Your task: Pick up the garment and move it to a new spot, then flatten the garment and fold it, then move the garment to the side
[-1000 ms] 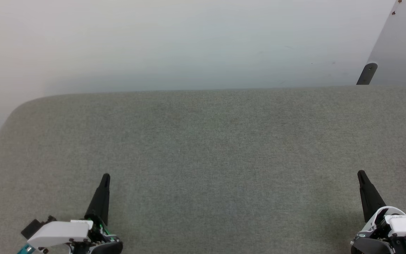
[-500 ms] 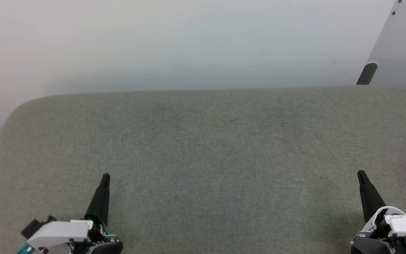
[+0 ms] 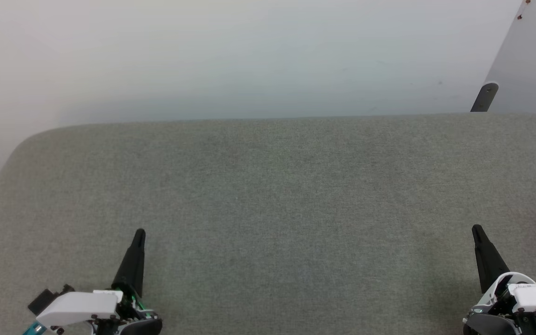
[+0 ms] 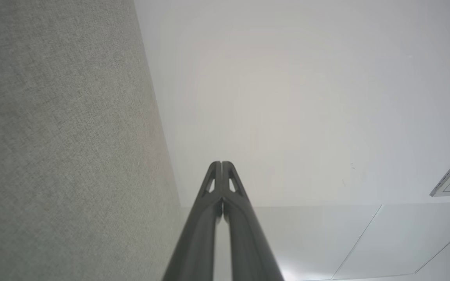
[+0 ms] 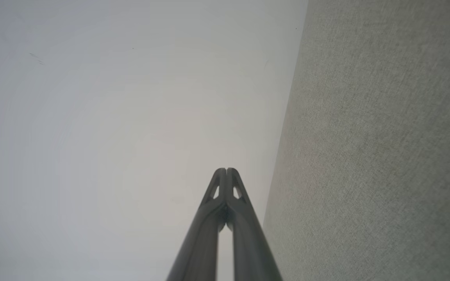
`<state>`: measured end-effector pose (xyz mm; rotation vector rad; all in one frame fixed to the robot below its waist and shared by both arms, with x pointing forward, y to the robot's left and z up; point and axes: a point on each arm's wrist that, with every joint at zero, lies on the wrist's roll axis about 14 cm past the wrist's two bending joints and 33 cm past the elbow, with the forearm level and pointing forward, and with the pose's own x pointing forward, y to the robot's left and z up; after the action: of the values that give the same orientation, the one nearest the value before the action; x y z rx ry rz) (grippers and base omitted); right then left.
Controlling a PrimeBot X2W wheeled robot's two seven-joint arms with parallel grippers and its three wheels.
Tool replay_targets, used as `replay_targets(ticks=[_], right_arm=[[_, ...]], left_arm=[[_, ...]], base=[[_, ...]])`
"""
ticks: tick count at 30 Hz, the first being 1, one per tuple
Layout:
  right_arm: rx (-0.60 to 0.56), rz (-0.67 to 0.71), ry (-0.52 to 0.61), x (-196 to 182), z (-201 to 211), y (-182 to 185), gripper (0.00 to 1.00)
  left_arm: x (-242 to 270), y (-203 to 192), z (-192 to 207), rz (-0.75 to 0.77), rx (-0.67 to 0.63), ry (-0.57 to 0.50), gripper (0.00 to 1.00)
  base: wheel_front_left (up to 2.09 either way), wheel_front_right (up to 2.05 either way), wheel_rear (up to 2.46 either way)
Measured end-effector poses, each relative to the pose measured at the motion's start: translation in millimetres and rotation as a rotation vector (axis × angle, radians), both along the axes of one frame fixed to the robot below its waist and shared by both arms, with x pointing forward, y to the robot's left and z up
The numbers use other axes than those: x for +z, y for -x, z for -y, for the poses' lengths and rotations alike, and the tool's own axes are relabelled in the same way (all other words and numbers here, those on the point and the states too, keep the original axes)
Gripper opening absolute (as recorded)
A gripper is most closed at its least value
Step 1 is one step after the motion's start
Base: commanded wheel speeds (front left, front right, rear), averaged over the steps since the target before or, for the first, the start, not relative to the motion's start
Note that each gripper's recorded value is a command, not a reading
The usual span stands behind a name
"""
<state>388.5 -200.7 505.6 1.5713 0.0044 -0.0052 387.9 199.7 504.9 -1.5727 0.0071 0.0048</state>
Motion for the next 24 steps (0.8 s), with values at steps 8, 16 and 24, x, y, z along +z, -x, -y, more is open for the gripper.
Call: replay_targets(ticks=[8,16,24], right_arm=[[0.0,0.0,0.0,0.0,0.0,0.0,0.0],[0.0,0.0,0.0,0.0,0.0,0.0,0.0],[0.0,0.0,0.0,0.0,0.0,0.0,0.0]], left_arm=[[0.0,0.0,0.0,0.0,0.0,0.0,0.0],[0.0,0.0,0.0,0.0,0.0,0.0,0.0],[0.0,0.0,0.0,0.0,0.0,0.0,0.0]], base=[[0.0,0.0,0.0],[0.0,0.0,0.0],[0.0,0.0,0.0]])
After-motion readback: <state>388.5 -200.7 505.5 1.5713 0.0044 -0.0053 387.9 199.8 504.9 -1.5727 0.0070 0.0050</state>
